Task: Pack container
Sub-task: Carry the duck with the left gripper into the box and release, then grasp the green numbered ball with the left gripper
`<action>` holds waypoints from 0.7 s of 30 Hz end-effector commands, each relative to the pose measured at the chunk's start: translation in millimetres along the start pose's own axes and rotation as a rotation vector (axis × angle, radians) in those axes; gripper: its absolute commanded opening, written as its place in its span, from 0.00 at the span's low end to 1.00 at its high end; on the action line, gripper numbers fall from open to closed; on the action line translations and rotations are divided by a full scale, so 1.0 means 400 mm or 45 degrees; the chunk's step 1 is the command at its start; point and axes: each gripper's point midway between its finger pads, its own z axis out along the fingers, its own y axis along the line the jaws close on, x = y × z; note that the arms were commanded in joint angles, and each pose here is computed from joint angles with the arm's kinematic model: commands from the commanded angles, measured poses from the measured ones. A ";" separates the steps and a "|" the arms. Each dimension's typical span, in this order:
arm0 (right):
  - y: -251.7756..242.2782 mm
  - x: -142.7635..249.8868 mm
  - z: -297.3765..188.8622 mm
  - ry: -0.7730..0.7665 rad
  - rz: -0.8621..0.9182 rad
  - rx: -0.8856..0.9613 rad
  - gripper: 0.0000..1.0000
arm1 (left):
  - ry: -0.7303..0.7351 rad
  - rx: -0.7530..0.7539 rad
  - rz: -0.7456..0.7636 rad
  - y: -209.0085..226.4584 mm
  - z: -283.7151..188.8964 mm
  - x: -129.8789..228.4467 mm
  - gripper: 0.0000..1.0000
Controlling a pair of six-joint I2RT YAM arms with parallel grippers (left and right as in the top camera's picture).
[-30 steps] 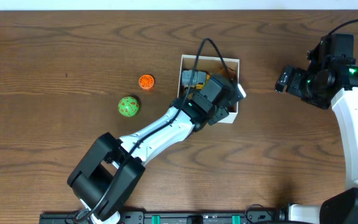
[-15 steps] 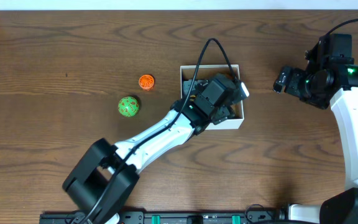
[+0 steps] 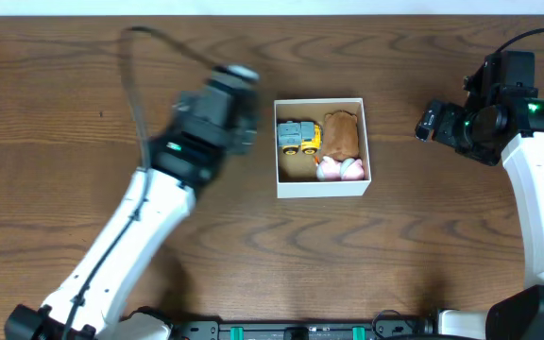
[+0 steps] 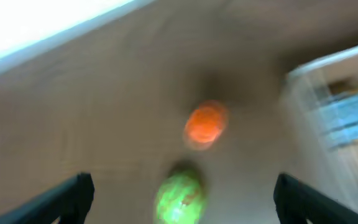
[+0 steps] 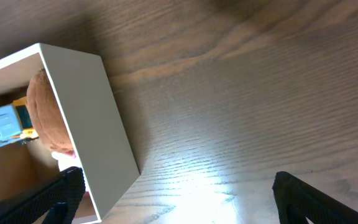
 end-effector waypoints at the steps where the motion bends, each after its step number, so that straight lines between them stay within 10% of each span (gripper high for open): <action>1: 0.007 0.003 0.005 0.008 0.011 -0.010 0.99 | 0.204 -0.059 -0.345 0.077 0.062 0.095 0.93; 21: 0.011 -0.006 0.005 -0.012 0.009 -0.017 0.99 | 0.745 0.106 -0.495 0.014 0.330 0.351 0.92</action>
